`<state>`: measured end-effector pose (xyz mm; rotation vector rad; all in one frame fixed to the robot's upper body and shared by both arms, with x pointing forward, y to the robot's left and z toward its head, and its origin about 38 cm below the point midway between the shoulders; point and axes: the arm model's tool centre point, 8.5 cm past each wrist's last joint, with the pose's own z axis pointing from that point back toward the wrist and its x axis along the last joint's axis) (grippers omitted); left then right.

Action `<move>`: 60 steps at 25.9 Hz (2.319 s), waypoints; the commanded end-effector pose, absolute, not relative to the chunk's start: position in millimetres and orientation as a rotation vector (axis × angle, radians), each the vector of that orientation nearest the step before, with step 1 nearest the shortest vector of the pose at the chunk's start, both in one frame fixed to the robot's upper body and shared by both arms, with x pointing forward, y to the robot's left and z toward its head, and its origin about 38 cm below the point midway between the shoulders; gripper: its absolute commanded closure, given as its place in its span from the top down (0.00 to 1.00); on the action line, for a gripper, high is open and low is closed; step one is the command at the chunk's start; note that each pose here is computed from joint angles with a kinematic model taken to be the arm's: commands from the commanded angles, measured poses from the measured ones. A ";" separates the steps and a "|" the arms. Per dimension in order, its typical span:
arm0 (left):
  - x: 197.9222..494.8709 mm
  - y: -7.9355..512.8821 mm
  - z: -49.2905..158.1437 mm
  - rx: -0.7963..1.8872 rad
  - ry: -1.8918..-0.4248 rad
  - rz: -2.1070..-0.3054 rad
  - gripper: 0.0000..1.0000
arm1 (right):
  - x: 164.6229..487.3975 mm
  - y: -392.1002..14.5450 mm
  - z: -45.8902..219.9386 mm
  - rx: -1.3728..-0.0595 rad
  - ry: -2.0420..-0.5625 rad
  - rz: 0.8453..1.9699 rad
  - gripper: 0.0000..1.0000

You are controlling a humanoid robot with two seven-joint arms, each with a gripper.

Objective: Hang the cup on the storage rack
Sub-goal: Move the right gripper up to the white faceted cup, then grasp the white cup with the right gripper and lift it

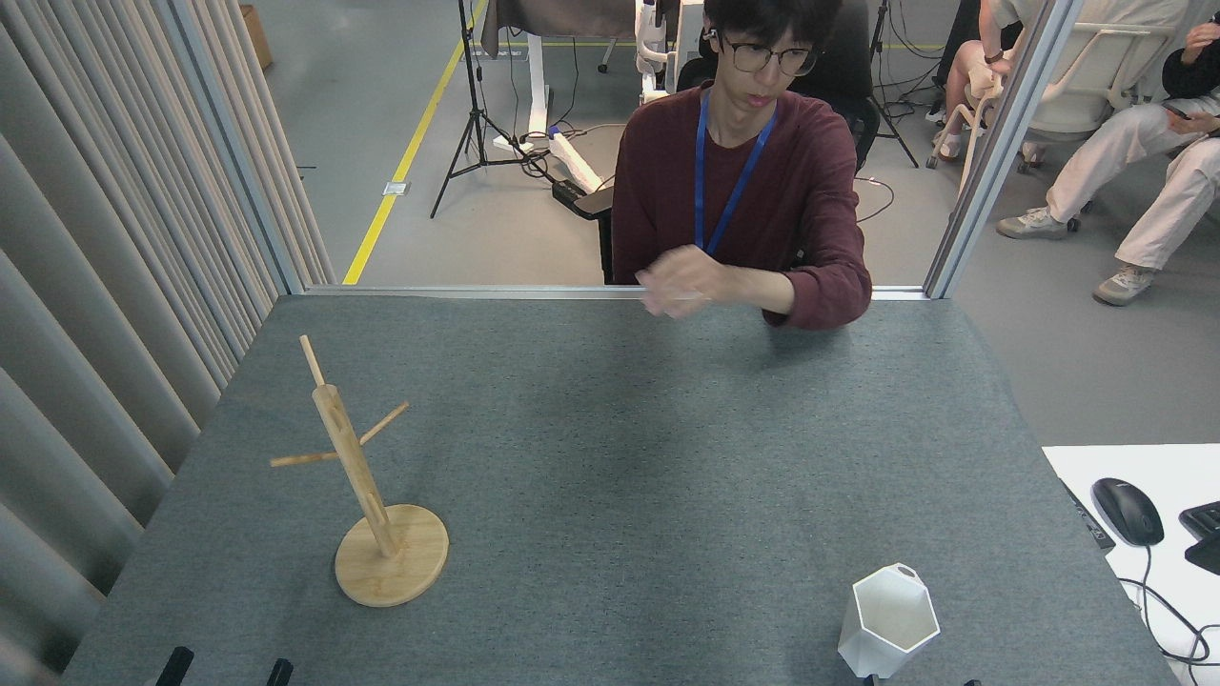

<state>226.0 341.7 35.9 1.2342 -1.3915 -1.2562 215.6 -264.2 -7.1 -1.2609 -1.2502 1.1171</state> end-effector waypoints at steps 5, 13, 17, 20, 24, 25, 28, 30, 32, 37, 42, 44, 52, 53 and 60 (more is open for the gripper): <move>225.5 342.4 33.7 1.230 -1.385 -1.252 1.00 | 215.2 -264.4 -11.2 -1.253 -1.237 1.115 0.99; 224.2 344.5 31.1 1.224 -1.379 -1.244 1.00 | 238.6 -266.2 -19.9 -1.226 -1.212 1.147 0.99; 223.9 346.5 31.6 1.229 -1.375 -1.244 1.00 | 250.7 -265.3 -20.6 -1.228 -1.220 1.147 0.99; 223.8 347.0 31.7 1.230 -1.374 -1.243 1.00 | 257.8 -265.1 -22.7 -1.225 -1.222 1.149 0.99; 223.8 347.0 31.6 1.229 -1.373 -1.244 1.00 | 262.9 -265.8 -23.1 -1.225 -1.225 1.152 0.99; 223.7 347.1 31.2 1.229 -1.373 -1.243 1.00 | 263.6 -267.8 -22.4 -1.229 -1.225 1.157 0.99; 223.7 347.1 31.2 1.227 -1.373 -1.243 1.00 | 266.2 -270.2 -25.7 -1.227 -1.216 1.169 0.99; 223.5 347.3 30.8 1.228 -1.372 -1.241 1.00 | 269.7 -270.3 -26.7 -1.226 -1.217 1.170 0.99; 223.5 347.2 30.8 1.227 -1.373 -1.242 1.00 | 273.4 -270.7 -27.2 -1.226 -1.218 1.171 0.99; 223.5 347.3 30.8 1.228 -1.372 -1.241 1.00 | 281.9 -273.4 -28.5 -1.228 -1.216 1.178 0.99; 223.5 347.3 30.8 1.228 -1.372 -1.241 1.00 | 288.3 -271.4 -28.5 -1.227 -1.221 1.178 0.96; 223.8 346.6 31.3 1.228 -1.376 -1.241 1.00 | 287.4 -270.8 -29.5 -1.228 -1.216 1.175 0.65; 237.4 329.8 50.3 1.298 -1.491 -1.210 1.00 | 298.6 -271.4 4.3 -1.312 -1.292 1.106 0.50; 247.4 318.3 53.3 1.289 -1.531 -1.222 1.00 | 306.8 -270.8 15.3 -1.338 -1.315 1.089 0.50; 282.1 195.9 43.8 1.167 -1.706 -1.526 1.00 | 365.1 -216.1 86.9 -1.423 -1.515 0.960 0.50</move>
